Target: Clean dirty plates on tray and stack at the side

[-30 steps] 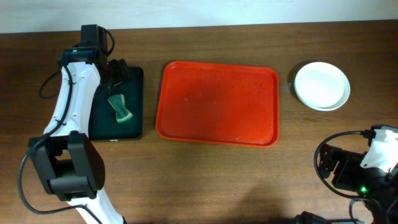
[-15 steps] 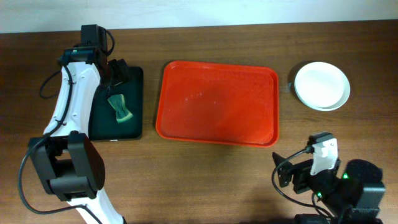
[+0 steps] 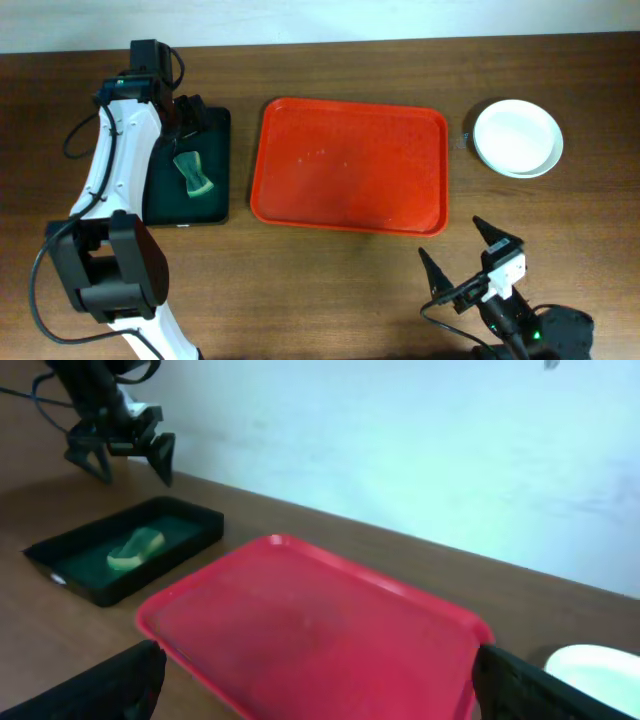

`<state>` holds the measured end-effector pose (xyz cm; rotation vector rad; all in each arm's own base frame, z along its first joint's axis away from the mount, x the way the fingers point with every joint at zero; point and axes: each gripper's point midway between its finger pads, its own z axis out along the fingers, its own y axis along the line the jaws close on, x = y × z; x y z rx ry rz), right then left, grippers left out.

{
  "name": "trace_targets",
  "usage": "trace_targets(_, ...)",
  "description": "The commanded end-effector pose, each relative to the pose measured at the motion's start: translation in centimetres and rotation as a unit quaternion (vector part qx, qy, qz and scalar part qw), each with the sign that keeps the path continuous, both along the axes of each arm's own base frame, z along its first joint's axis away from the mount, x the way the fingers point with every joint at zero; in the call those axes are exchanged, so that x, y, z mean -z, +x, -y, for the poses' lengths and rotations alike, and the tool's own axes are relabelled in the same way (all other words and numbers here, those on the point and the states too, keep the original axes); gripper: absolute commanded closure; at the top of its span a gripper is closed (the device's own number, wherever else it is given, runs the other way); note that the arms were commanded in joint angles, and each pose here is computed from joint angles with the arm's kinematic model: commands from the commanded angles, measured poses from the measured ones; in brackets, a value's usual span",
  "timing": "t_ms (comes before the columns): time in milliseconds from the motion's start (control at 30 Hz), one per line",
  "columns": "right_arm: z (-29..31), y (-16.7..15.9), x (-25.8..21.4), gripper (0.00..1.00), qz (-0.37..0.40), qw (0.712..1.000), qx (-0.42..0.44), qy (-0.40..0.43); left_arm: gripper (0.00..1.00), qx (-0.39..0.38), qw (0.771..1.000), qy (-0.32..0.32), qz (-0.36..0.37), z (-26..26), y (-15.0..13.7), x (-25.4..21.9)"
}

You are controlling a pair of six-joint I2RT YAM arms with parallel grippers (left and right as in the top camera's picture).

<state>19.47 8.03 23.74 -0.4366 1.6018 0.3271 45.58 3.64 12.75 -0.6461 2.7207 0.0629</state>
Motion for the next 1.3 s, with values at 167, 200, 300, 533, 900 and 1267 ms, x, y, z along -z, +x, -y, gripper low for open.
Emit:
trace_targets(167,2.1,3.0,2.2,0.02,0.054,0.996,0.069,-0.004,0.01,0.0,1.0,0.001,0.013,-0.1,0.2,-1.1)
trace_targets(200,2.5,3.4,2.7,0.02,0.057,0.995,0.082,-0.004,0.01,0.0,1.0,0.001,0.013,-0.1,0.2,-1.1)
trace_targets(300,3.3,4.0,3.7,0.02,0.059,0.993,0.106,-0.005,0.01,0.0,1.0,0.001,0.013,-0.1,0.2,-1.1)
trace_targets(533,5.7,5.1,5.3,0.02,0.063,0.982,0.177,-0.006,0.01,0.0,1.0,0.001,0.013,-0.1,0.2,-1.1)
trace_targets(900,6.7,5.1,8.1,0.02,0.007,0.978,0.207,-0.019,0.01,0.0,1.0,0.001,0.013,-0.1,0.2,-1.1)
trace_targets(1267,6.7,5.1,8.1,0.02,0.007,0.978,0.207,-0.019,0.01,0.0,1.0,0.001,0.013,-0.1,0.2,-1.1)
